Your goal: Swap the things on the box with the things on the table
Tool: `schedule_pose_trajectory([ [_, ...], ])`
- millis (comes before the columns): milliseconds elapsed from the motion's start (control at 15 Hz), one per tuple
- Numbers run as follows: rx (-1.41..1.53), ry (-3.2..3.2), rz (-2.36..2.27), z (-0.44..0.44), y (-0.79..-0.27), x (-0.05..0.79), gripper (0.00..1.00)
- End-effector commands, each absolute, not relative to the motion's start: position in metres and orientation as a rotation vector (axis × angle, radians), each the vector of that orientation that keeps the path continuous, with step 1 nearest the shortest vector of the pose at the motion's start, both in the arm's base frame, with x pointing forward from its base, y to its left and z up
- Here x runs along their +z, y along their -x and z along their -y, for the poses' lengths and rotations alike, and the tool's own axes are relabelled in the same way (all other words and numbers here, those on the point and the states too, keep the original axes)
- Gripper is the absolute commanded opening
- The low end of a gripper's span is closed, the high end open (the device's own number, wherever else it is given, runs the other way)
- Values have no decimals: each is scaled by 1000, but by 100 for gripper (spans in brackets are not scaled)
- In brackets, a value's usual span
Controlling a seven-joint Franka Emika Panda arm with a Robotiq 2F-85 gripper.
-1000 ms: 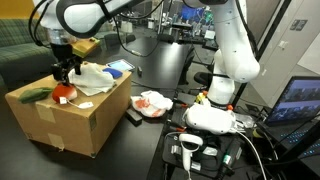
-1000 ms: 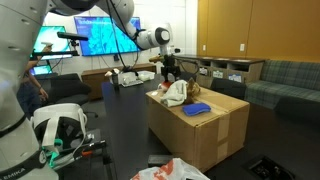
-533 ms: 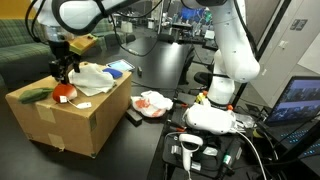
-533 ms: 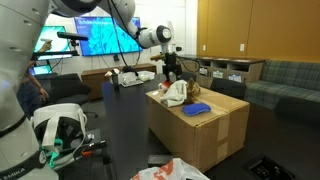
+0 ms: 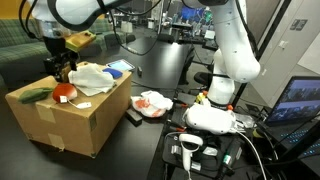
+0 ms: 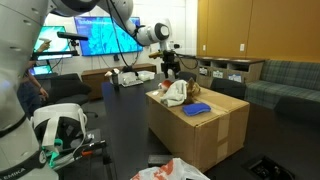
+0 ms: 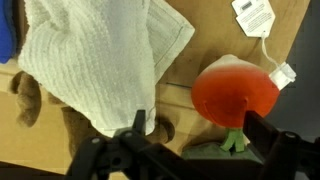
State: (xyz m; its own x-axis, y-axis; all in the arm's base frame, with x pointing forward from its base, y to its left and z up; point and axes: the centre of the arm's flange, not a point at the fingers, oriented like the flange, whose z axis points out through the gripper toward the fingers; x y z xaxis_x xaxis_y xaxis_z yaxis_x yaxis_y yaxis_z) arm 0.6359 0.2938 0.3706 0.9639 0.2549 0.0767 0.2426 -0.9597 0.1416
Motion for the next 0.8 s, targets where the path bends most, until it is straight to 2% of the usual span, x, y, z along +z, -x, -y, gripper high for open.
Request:
schedule_pose_trajectory([
  [0,94,-2973,-449,-314,-627,376,100],
  [733,36,-2967,-677,-338,-621,347,100],
])
